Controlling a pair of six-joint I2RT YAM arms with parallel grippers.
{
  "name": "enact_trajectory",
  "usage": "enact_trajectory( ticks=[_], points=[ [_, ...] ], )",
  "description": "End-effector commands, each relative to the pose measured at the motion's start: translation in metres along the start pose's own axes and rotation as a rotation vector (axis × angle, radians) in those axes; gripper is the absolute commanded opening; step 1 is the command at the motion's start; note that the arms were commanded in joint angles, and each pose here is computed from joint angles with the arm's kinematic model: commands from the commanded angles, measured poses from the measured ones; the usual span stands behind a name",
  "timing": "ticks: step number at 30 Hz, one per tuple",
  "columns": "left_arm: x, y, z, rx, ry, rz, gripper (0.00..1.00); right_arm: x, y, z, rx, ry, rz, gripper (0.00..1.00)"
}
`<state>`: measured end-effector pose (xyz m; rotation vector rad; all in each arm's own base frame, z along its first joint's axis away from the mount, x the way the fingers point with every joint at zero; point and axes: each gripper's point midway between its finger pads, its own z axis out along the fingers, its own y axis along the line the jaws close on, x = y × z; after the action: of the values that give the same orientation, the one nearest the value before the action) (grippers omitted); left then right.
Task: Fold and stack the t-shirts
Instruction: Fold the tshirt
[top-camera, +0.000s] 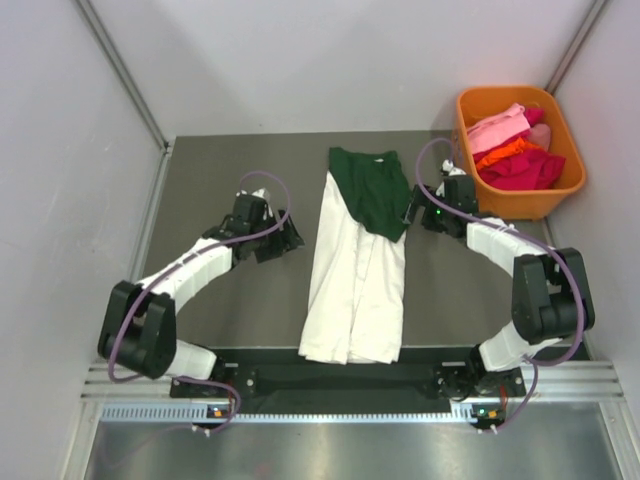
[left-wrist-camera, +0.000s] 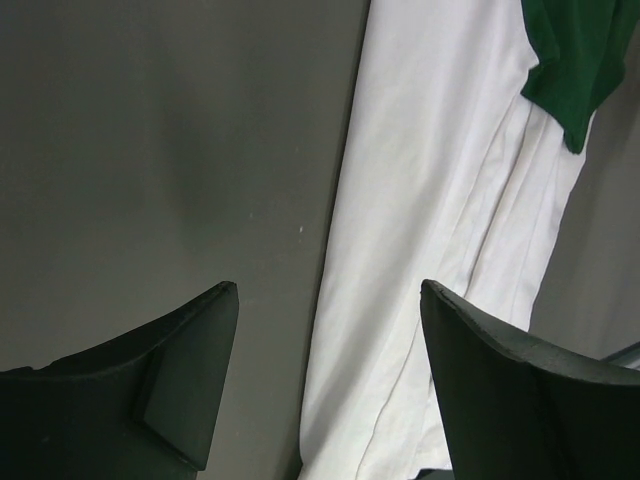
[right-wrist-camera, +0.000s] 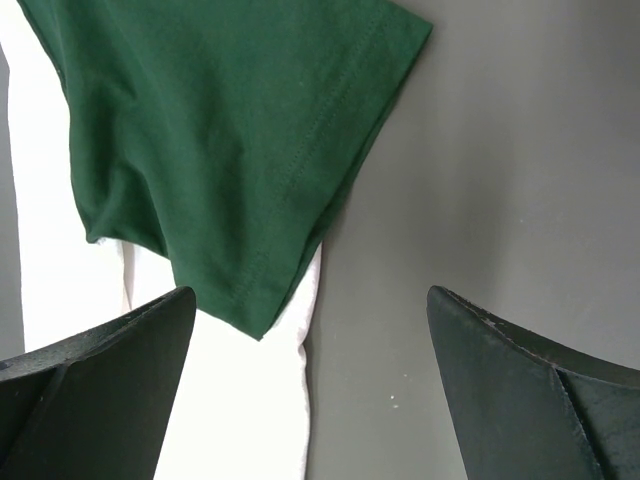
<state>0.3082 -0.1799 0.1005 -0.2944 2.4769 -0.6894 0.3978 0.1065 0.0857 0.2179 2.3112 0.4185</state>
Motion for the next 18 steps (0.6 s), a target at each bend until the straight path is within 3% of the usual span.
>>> enact_trajectory(
  ticks=[1,11,13,18],
  points=[
    [-0.037,-0.015,0.019,0.054,-0.068,0.022,0.78,-0.023,0.005,-0.009,-0.021,-0.089,-0.001,1.0],
    [-0.081,-0.029,0.108,0.078,0.029,0.02,0.62,-0.023,0.005,-0.007,-0.023,-0.087,0.005,1.0],
    [-0.07,-0.02,0.133,0.066,0.109,-0.001,0.56,-0.022,0.005,-0.007,-0.023,-0.085,0.003,1.0],
    [-0.088,-0.028,0.177,0.109,0.13,-0.019,0.55,-0.022,0.005,-0.007,-0.027,-0.085,0.003,1.0]
  ],
)
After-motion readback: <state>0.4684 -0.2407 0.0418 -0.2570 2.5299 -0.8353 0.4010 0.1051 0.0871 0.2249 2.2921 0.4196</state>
